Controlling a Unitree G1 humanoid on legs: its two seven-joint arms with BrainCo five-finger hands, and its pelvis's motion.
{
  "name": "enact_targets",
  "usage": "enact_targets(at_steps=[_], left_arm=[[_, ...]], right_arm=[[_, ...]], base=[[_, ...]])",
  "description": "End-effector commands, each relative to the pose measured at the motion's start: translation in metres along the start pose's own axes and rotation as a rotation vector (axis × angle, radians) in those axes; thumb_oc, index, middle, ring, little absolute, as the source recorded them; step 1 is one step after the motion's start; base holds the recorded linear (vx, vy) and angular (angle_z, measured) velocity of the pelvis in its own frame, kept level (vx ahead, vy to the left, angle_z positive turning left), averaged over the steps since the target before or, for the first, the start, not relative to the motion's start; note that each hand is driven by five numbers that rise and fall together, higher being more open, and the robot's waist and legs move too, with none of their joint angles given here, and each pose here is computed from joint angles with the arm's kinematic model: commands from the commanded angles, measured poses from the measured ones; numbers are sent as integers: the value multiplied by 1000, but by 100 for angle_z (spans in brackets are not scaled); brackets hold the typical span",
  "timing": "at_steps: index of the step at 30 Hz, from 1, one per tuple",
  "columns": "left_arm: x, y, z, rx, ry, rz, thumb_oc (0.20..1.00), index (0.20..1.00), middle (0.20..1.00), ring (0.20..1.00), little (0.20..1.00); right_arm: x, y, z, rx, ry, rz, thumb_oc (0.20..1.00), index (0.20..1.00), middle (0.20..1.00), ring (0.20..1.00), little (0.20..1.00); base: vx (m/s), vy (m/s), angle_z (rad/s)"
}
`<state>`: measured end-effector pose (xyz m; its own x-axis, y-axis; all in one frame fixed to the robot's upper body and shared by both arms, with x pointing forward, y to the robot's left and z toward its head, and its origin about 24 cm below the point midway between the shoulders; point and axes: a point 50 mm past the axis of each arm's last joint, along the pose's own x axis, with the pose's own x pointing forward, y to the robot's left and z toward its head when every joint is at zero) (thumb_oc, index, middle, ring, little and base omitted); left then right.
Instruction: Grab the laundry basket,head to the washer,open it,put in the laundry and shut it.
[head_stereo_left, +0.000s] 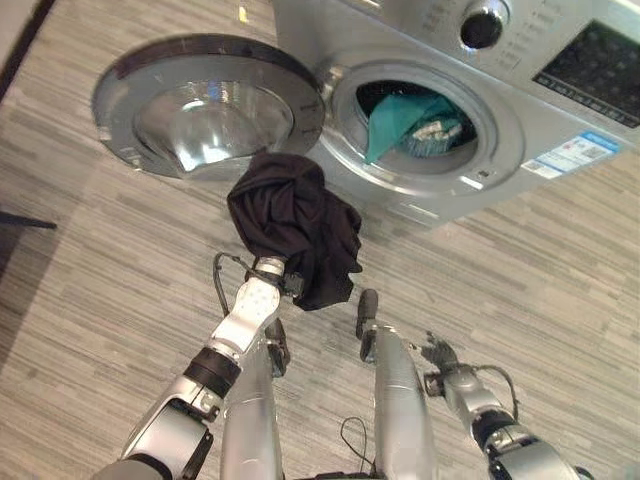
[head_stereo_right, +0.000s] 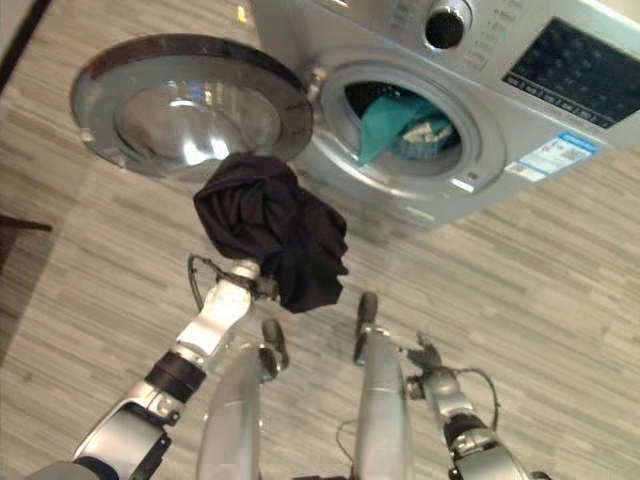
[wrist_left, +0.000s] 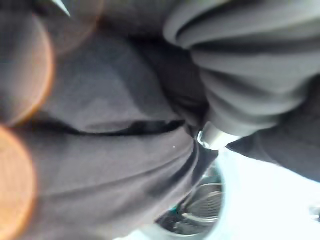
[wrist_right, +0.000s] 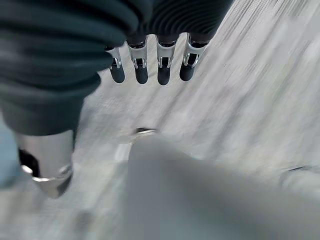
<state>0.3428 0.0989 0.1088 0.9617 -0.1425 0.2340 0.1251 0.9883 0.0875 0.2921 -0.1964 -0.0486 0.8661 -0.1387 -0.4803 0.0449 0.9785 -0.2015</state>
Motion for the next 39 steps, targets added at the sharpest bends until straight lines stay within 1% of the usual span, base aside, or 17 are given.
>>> enact_targets(at_steps=[1, 7, 9, 13, 14, 17, 18, 19, 20, 21, 23, 24, 26, 27, 28, 36, 39], left_arm=[[-1, -9, 16, -77, -95, 9, 200, 200, 200, 200, 200], [22, -10, 31, -114, -106, 52, 200, 200, 200, 200, 200], [38, -11, 56, -129, -168, 68, 200, 200, 200, 200, 200], [56, -12, 88, -131, -245, 63, 200, 200, 200, 200, 200], [57, -12, 89, -132, -246, 63, 200, 200, 200, 200, 200], [71, -11, 120, -147, -309, 65, 200, 200, 200, 200, 200], [79, -8, 139, -163, -345, 81, 200, 200, 200, 200, 200], [79, -8, 140, -163, -346, 81, 200, 200, 200, 200, 200], [90, 1, 175, -200, -412, 121, 200, 200, 200, 200, 200], [90, 1, 176, -201, -413, 121, 200, 200, 200, 200, 200], [95, 13, 200, -231, -461, 159, 200, 200, 200, 200, 200], [97, 24, 220, -257, -506, 196, 200, 200, 200, 200, 200], [97, 27, 228, -274, -523, 207, 200, 200, 200, 200, 200], [97, 29, 251, -350, -573, 217, 200, 200, 200, 200, 200], [97, 30, 251, -351, -574, 217, 200, 200, 200, 200, 200], [96, 27, 299, -515, -641, 196, 200, 200, 200, 200, 200], [88, 11, 308, -577, -693, 135, 200, 200, 200, 200, 200]], right_arm=[[-11, -1, -18, -6, -4, -8, 1000, 1000, 1000, 1000, 1000], [-11, 6, -3, -4, -70, 15, 1000, 1000, 1000, 1000, 1000], [-11, 3, 3, -14, -101, 1, 1000, 1000, 1000, 1000, 1000], [-10, -3, 6, -45, -112, -26, 1000, 1000, 1000, 1000, 1000], [-10, -3, 7, -45, -113, -26, 1000, 1000, 1000, 1000, 1000], [-9, -7, 7, -49, -110, -41, 1000, 1000, 1000, 1000, 1000], [-8, -8, 9, -39, -118, -47, 1000, 1000, 1000, 1000, 1000], [-8, -8, 10, -39, -119, -47, 1000, 1000, 1000, 1000, 1000], [-8, -10, 18, -9, -155, -57, 1000, 1000, 1000, 1000, 1000], [-8, -10, 18, -9, -157, -57, 1000, 1000, 1000, 1000, 1000], [-9, -9, 26, 2, -191, -57, 1000, 1000, 1000, 1000, 1000], [-10, -8, 32, -1, -223, -51, 1000, 1000, 1000, 1000, 1000], [-11, -7, 34, -4, -234, -47, 1000, 1000, 1000, 1000, 1000], [-13, -7, 40, -2, -273, -38, 1000, 1000, 1000, 1000, 1000], [-13, -7, 41, -2, -274, -39, 1000, 1000, 1000, 1000, 1000], [-18, -18, 34, -2, -275, -57, 1000, 1000, 1000, 1000, 1000], [-20, -24, 22, -8, -236, -78, 1000, 1000, 1000, 1000, 1000]], base=[[0, 0, 0], [1, -50, -3], [17, -84, -4], [22, -76, -2], [19, -64, -1], [27, -84, 1], [45, -88, 3], [69, -134, 3], [42, -80, 3], [62, -111, 3], [64, -76, -1], [86, -88, -9], [81, -81, -16], [75, -75, -17], [99, -104, -14], [77, -71, -6], [72, -81, -11]])
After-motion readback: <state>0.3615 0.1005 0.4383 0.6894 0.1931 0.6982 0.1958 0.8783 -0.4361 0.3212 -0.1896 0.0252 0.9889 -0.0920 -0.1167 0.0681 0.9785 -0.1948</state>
